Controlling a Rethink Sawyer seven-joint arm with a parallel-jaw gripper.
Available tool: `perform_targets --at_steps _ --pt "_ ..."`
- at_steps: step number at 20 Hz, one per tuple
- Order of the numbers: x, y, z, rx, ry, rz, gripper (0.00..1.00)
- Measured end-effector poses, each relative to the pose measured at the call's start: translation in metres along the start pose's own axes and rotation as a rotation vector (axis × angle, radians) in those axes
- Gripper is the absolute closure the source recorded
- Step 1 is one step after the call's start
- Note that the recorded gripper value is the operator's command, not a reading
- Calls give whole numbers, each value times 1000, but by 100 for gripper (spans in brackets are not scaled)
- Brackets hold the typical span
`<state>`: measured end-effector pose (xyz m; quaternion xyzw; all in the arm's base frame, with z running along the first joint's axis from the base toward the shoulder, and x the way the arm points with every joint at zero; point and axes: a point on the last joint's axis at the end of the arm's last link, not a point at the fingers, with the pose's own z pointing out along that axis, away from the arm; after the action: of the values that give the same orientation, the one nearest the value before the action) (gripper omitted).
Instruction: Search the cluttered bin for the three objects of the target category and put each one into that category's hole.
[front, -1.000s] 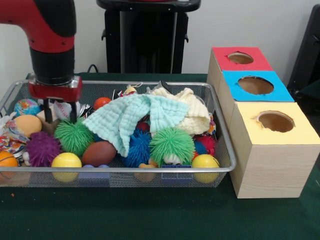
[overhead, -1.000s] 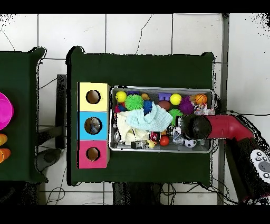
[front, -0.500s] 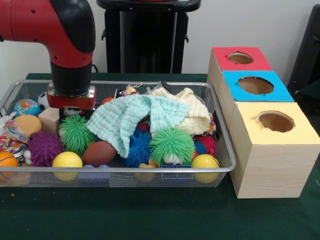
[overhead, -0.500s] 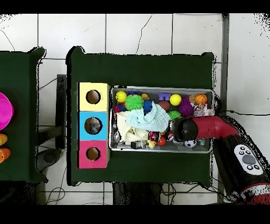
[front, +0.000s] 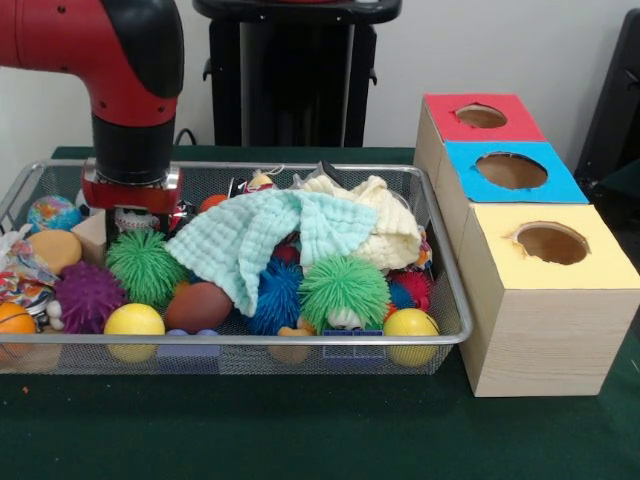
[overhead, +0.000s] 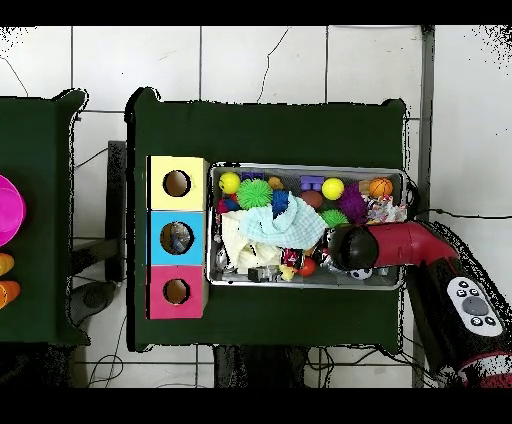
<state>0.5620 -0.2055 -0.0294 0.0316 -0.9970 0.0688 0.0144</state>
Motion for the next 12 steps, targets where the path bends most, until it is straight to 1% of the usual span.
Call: perform_targets --at_steps 3,6,7,9,10,12 --pt "3 -9 -6 9 -2 11 0" --pt "6 -23 -14 16 -7 36 0" --pt "8 -37 -18 25 -13 57 0" --pt "11 -45 -20 30 -15 68 0" --pt "15 -58 -23 39 -16 86 0" --pt "20 -68 -23 46 -12 102 0"
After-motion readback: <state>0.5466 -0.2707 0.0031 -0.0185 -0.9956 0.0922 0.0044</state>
